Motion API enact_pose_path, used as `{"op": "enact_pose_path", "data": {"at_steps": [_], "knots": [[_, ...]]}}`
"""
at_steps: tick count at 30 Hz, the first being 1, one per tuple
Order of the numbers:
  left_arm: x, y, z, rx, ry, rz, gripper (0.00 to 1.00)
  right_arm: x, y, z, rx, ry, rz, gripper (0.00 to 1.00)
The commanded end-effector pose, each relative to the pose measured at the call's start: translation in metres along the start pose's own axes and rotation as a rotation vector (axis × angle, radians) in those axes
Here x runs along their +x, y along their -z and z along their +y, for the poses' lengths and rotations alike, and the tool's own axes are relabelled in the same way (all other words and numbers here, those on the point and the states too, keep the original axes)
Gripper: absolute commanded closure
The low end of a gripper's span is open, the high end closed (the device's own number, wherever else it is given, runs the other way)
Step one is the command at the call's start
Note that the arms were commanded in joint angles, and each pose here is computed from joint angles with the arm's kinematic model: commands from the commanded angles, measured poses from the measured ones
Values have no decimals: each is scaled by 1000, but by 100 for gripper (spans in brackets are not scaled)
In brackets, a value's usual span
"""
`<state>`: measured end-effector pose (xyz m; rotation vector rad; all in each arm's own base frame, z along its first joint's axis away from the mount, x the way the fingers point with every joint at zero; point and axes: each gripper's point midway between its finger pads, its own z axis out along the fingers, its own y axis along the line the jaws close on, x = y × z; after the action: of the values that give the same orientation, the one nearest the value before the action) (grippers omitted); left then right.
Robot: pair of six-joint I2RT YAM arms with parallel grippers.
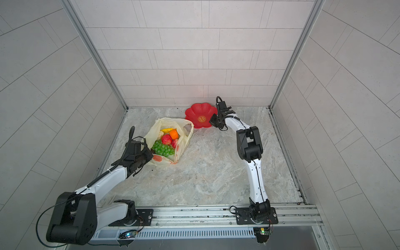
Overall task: Take fruits out of the plastic bag
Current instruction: Move the plate to the center of the table.
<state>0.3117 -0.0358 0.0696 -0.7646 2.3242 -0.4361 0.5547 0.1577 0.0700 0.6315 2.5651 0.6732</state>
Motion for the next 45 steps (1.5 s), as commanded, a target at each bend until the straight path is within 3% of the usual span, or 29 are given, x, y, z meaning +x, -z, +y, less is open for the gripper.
{"op": "enact_pose_path", "data": {"at_steps": [1, 12, 20, 30, 45], "knots": [[0, 1, -1, 0, -18, -4, 96, -6, 39, -15, 2, -14, -55, 100], [-1, 2, -1, -4, -19, -12, 96, 73, 108, -102, 48, -34, -25, 100], [-4, 3, 0, -14, -19, -25, 96, 151, 142, -135, 43, 8, 76, 100], [-3, 3, -1, -6, -20, -26, 96, 220, 158, -131, 44, 96, 116, 100], [-1, 7, -6, 11, -32, -29, 96, 256, 147, -122, 64, 168, 149, 100]]}}
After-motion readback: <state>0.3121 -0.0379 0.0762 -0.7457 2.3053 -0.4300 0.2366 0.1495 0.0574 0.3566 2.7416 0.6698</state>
